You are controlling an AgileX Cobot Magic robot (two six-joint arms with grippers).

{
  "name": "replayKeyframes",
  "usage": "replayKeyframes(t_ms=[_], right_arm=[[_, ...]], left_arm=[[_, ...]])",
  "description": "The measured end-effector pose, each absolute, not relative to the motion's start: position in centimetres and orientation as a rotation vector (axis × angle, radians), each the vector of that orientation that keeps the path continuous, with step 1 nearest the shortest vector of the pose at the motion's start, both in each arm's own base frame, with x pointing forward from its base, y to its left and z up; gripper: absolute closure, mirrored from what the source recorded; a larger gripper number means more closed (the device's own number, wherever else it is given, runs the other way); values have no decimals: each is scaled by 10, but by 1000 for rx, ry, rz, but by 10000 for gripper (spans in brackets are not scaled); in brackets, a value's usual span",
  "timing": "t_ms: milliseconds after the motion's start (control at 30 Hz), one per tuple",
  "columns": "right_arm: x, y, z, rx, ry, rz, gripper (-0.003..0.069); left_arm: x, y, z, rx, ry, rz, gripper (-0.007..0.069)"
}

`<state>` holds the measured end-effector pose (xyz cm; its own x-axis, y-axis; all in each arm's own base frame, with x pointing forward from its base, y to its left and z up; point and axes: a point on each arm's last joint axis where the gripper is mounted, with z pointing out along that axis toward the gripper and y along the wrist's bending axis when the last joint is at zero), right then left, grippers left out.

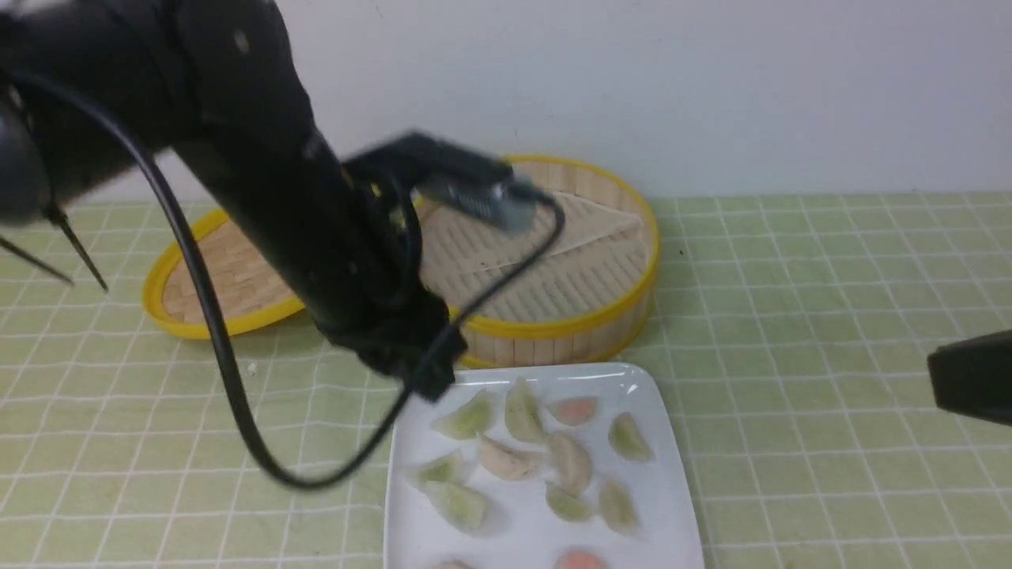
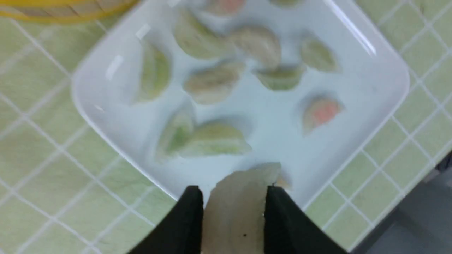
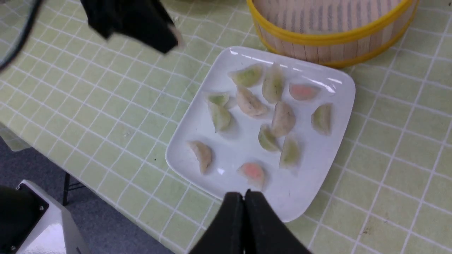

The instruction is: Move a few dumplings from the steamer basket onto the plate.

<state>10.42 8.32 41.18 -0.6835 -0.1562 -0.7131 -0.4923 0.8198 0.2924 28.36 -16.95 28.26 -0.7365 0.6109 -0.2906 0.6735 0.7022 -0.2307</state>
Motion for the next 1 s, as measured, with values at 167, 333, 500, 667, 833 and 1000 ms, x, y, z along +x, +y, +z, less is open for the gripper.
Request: replayKeyframes(t_ms=[167, 333, 500, 667, 833, 1000], right_arm=[[105, 83, 412, -503, 2275, 603, 673], [104, 84, 412, -509, 2271, 606, 673], [103, 85, 413, -510, 2271, 634, 673], [103, 85, 413, -520, 2268, 633, 673], [99, 84, 415, -547, 2244, 638, 673], [81, 69, 426, -516, 2134, 616, 673]], left_arm=[[263, -198, 229, 1187, 2684, -470, 429], [265, -230, 195, 1225, 2608, -449, 429], [267, -240, 186, 1206, 2568, -442, 340], [268, -241, 187, 1152, 2586, -448, 160], [264, -239, 193, 1080, 2684, -459, 154], [257, -227, 236, 1020, 2649, -420, 473]])
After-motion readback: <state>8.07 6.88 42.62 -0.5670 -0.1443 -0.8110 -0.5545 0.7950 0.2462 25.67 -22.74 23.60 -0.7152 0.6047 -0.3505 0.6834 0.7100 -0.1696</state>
